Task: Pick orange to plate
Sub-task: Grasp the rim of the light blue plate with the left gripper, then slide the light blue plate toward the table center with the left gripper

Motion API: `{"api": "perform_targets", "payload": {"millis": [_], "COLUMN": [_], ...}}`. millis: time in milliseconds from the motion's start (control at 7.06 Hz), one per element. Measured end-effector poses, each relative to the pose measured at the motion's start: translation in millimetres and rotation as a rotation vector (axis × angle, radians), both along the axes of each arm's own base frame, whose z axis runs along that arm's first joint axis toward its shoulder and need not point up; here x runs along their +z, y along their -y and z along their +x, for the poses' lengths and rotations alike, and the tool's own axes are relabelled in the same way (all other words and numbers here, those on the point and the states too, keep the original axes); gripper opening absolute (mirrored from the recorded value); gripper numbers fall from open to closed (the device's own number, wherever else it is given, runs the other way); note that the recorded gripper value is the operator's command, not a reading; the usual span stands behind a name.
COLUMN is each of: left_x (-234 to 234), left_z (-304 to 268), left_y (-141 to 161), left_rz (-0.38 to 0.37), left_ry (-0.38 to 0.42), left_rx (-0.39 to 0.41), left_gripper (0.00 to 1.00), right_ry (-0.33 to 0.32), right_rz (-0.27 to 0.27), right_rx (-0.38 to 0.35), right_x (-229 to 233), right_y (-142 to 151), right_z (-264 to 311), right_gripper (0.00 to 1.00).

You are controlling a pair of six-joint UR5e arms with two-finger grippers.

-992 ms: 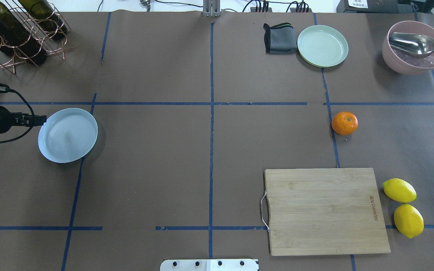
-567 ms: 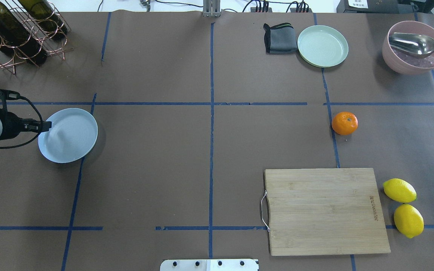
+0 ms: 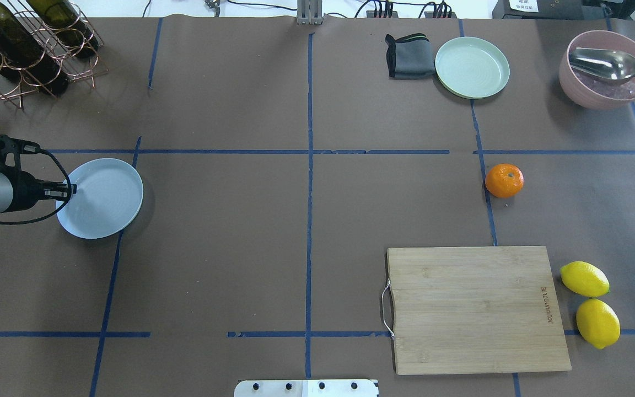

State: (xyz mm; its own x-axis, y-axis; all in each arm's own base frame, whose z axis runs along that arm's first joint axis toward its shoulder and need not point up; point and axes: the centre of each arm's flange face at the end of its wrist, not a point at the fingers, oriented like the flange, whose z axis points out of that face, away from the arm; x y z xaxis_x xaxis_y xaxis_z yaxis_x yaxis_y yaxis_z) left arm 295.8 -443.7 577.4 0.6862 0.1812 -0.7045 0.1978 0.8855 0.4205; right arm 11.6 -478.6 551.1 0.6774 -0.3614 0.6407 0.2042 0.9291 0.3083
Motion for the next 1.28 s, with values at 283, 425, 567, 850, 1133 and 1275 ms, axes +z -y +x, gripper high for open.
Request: {"api": "perform_targets", "payload": {"millis": [283, 425, 567, 850, 1133, 1275], "left_x": [-12, -33, -59, -125, -212, -247], "left_z": [1, 2, 5, 34, 94, 138], "left_y": [0, -1, -1, 26, 57, 51], "left_rz": [0.018, 0.038, 0.055, 0.067, -0.012, -0.063], "left_ry": [-0.015, -0.044, -0.085, -0.151, -0.211, -0.234], "left_rx": [0.010, 0.021, 0.040, 0.051, 0.021, 0.012], "left_gripper": [0.00, 0.00, 0.00, 0.00, 0.00, 0.00], "right_ry": [0.000, 0.000, 0.000, 0.000, 0.000, 0.000], "right_rz": [0.000, 0.000, 0.000, 0.000, 0.001, 0.001], "right_rx": [0.001, 0.002, 0.002, 0.002, 0.002, 0.003], "right_x": [0, 0, 0, 0, 0, -1], "right_y": [0, 0, 0, 0, 0, 0], "right_z": [1, 1, 1, 1, 1, 1], "right_gripper": [1.00, 1.00, 1.00, 1.00, 1.00, 1.00]}}
